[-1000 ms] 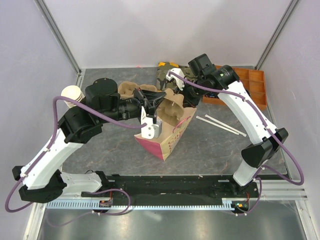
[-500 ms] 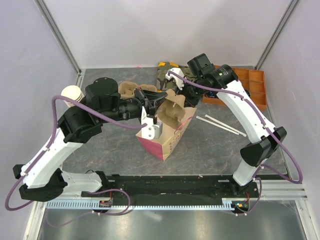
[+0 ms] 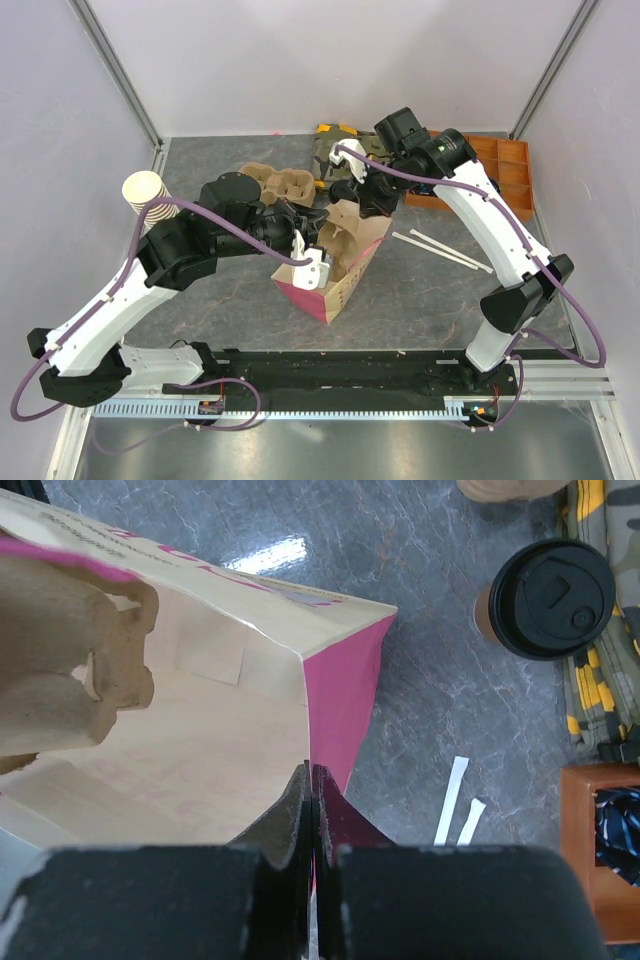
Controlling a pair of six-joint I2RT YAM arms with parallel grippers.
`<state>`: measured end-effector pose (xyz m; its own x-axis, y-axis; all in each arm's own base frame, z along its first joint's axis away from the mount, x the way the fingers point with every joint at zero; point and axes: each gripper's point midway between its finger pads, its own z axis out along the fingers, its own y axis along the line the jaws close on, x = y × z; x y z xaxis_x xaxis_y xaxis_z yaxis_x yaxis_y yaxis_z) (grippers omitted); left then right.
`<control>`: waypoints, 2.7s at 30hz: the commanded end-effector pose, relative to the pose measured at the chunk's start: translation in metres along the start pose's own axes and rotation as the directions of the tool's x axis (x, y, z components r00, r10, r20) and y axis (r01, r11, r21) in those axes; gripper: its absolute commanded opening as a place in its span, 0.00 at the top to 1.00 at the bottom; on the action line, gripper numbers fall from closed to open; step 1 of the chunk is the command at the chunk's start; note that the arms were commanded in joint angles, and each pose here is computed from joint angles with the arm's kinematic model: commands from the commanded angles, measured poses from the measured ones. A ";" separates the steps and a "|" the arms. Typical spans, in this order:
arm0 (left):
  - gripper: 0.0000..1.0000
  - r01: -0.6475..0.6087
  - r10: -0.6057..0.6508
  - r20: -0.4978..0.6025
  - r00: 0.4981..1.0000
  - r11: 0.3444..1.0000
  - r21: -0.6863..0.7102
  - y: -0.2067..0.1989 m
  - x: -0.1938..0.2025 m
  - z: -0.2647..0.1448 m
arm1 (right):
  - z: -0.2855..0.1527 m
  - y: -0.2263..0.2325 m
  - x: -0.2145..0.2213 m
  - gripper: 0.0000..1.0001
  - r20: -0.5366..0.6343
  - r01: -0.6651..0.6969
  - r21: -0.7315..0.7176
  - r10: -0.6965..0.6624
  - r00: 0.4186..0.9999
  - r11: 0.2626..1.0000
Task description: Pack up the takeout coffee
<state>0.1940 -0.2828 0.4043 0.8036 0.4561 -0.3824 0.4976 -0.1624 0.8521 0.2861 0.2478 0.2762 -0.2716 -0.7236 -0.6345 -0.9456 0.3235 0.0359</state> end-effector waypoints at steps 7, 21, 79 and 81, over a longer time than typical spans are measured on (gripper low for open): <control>0.98 0.178 -0.176 -0.029 0.984 0.982 0.061 -0.030 0.005 0.012 | -0.026 0.013 -0.031 1.00 0.088 0.150 0.048 -0.154 0.984 0.987; 0.95 0.237 -0.213 -0.181 0.960 0.964 0.123 -0.070 0.035 0.034 | -0.018 0.031 -0.022 1.00 0.036 0.147 0.042 -0.148 0.988 0.988; 0.37 0.398 -0.365 0.243 0.899 0.912 -0.103 -0.024 -0.042 -0.027 | -0.010 0.036 -0.003 1.00 0.076 0.076 0.098 -0.083 0.994 0.992; 0.36 0.464 -0.409 0.286 0.867 0.871 -0.162 -0.014 -0.044 -0.040 | -0.016 0.038 -0.006 1.00 0.103 0.099 0.101 -0.110 0.989 0.990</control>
<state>0.1464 -0.2735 0.3817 0.6287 0.3584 -0.6902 0.7290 0.0376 0.6835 0.2480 0.2542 0.2615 -0.2187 -0.7467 -0.6282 -0.9541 0.2987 -0.0229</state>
